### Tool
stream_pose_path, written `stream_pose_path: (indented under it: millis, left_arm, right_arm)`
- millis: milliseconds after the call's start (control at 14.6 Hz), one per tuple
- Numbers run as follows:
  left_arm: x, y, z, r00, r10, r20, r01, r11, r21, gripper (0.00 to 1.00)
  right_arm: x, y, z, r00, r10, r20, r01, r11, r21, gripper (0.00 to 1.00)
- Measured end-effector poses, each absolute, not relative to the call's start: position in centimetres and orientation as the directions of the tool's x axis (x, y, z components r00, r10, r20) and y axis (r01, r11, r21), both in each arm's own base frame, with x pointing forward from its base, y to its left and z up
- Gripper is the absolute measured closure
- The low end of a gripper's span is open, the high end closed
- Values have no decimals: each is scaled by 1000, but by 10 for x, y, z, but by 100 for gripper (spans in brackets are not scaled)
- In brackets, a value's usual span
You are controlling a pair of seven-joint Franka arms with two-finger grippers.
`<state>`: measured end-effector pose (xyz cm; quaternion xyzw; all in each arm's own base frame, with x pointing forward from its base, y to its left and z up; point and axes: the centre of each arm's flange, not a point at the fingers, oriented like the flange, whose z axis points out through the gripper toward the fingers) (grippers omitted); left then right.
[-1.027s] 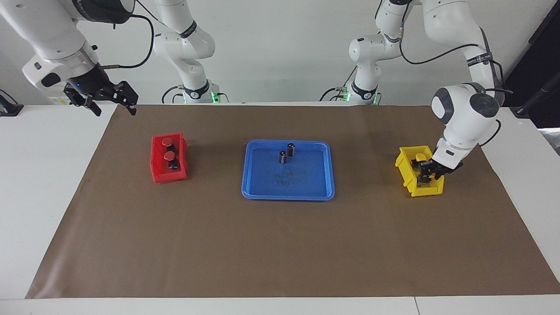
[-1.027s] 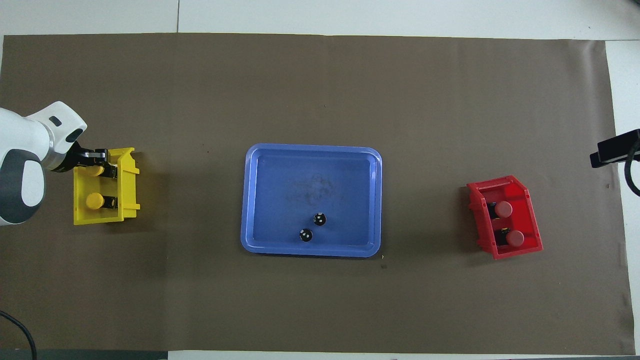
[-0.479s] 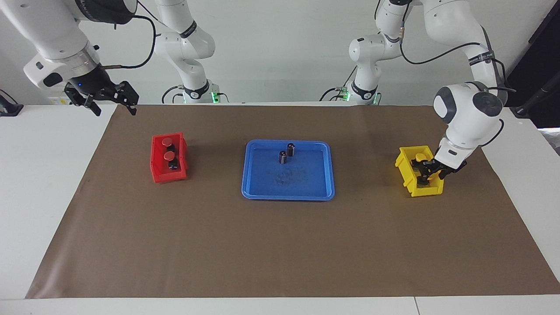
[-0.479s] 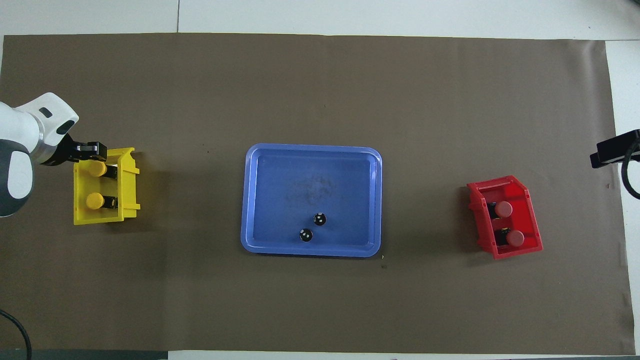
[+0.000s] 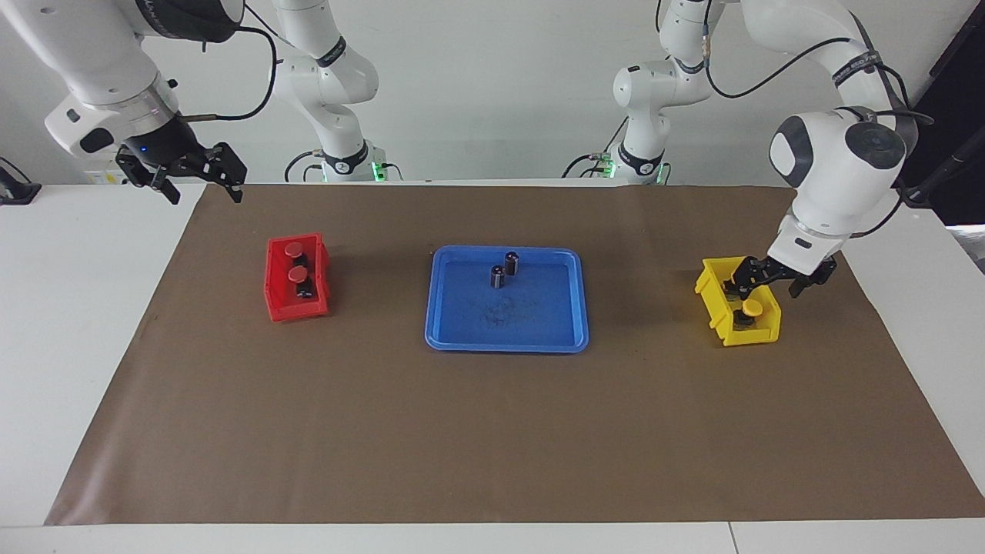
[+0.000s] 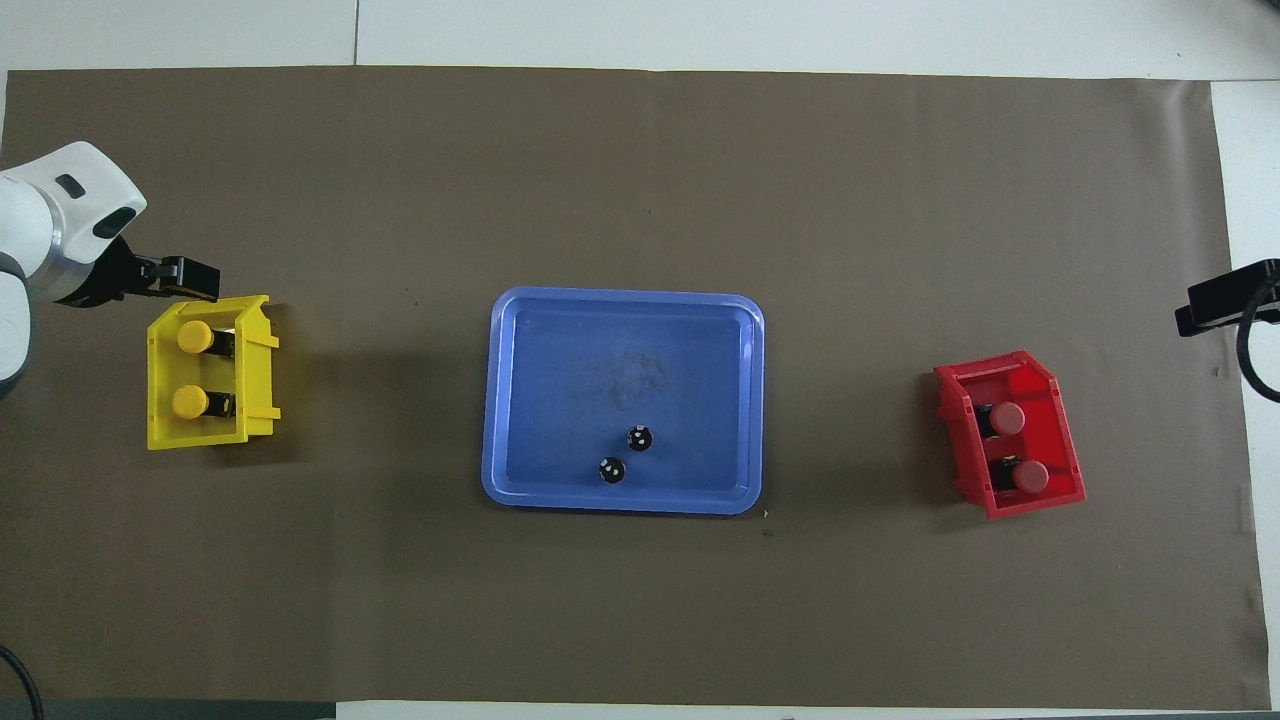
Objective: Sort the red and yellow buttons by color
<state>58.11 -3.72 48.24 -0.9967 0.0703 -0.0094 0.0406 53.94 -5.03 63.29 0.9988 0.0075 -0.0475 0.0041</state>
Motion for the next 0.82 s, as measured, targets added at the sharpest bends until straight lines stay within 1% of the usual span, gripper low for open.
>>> stream_pose_path:
  millis: [205, 342, 548, 822]
  left_arm:
    - [575, -59, 542, 988, -155, -18, -156, -986, -55, 0]
    - [574, -66, 569, 987, -161, -7, -161, -986, -44, 0]
    - [571, -67, 588, 987, -163, -10, -164, -986, -37, 0]
    - [571, -64, 598, 985, -171, 0, -171, -985, -36, 0]
  right_arm:
    - [539, -50, 633, 995, 15, -95, 15, -1000, 8, 0]
    - [539, -50, 633, 995, 15, -95, 15, -1000, 8, 0]
    - [539, -50, 633, 995, 15, -94, 15, -1000, 8, 0]
    - [539, -50, 633, 995, 15, -95, 15, -1000, 8, 0]
